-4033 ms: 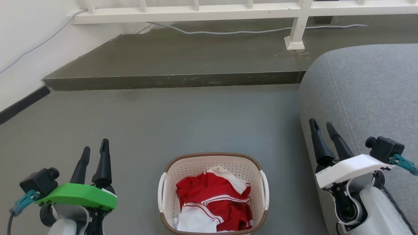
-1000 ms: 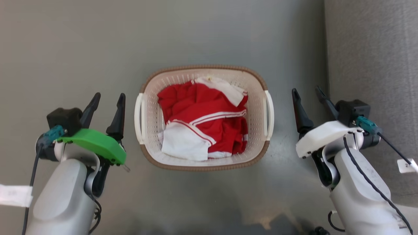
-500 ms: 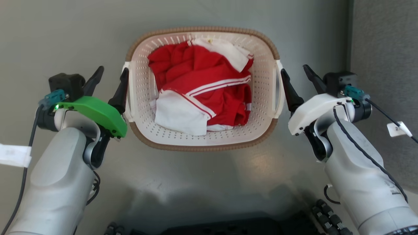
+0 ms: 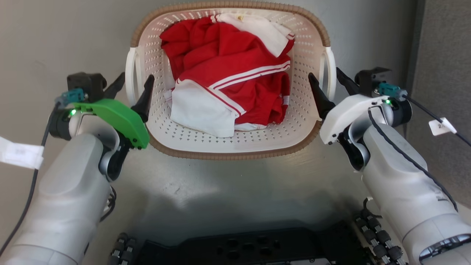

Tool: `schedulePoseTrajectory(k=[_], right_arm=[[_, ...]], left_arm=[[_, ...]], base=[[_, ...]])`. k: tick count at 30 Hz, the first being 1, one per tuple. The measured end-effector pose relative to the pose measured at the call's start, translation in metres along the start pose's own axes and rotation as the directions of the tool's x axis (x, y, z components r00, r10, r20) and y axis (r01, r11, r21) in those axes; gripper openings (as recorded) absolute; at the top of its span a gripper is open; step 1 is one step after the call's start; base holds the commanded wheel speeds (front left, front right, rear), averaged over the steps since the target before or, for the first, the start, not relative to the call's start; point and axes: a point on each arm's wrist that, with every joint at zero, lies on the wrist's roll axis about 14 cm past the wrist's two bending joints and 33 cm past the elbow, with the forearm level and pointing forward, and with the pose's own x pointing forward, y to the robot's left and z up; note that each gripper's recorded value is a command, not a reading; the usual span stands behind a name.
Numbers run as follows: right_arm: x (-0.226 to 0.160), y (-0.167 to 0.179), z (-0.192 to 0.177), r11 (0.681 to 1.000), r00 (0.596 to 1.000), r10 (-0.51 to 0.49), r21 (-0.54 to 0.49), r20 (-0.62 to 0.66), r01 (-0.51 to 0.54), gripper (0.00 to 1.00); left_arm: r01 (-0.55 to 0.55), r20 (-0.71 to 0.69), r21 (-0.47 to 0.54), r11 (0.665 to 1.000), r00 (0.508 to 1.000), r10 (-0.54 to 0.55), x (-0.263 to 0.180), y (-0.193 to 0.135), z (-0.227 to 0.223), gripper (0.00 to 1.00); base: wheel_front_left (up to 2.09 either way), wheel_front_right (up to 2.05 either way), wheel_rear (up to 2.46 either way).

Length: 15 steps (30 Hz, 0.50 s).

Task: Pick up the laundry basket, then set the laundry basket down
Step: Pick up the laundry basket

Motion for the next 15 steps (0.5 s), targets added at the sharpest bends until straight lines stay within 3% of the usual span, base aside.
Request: schedulePoseTrajectory(k=[4,7,8,9,10,11,12,15], right_arm=[[0.007,0.004,-0.005,1.0,1.0,0.02,-0.006,-0.023,-0.02,1.0],[0.011,0.007,-0.004,0.999,0.999,0.033,0.004,-0.025,-0.033,0.96],[0.012,0.008,-0.003,0.999,0.999,0.036,0.003,-0.025,-0.036,0.83],[0.014,0.009,-0.002,0.999,0.999,0.041,0.0,-0.023,-0.041,0.72],[0.015,0.01,-0.001,0.999,0.999,0.045,-0.003,-0.022,-0.045,0.42],[0.016,0.013,0.0,0.999,0.998,0.054,-0.003,-0.021,-0.054,0.08],[0.018,0.017,0.001,0.998,0.998,0.056,0.006,-0.018,-0.056,0.0],[0.02,0.016,0.004,0.999,0.999,0.049,0.019,-0.012,-0.048,0.0]], left_arm=[[-0.007,-0.03,0.002,1.0,1.0,0.007,0.003,0.005,-0.008,0.97],[-0.009,-0.046,0.002,1.0,0.999,0.009,0.002,0.006,-0.014,0.79],[-0.009,-0.052,0.004,1.0,0.999,0.01,0.001,0.006,-0.015,0.57],[-0.01,-0.057,0.002,1.0,0.998,0.01,0.001,0.006,-0.016,0.48],[-0.005,-0.057,-0.004,1.0,0.998,0.004,0.002,0.005,-0.017,0.18],[0.004,-0.056,-0.011,1.0,0.998,-0.004,0.003,0.002,-0.016,0.0],[0.008,-0.053,-0.022,1.0,0.999,-0.01,0.004,-0.001,-0.016,0.0],[0.011,-0.047,-0.032,0.999,0.999,-0.012,0.004,-0.003,-0.015,0.0]], base=[[0.0,0.0,0.0],[0.0,0.0,0.0],[0.0,0.0,0.0],[0.0,0.0,0.0],[0.0,0.0,0.0],[0.0,0.0,0.0],[0.0,0.0,0.0],[0.0,0.0,0.0]])
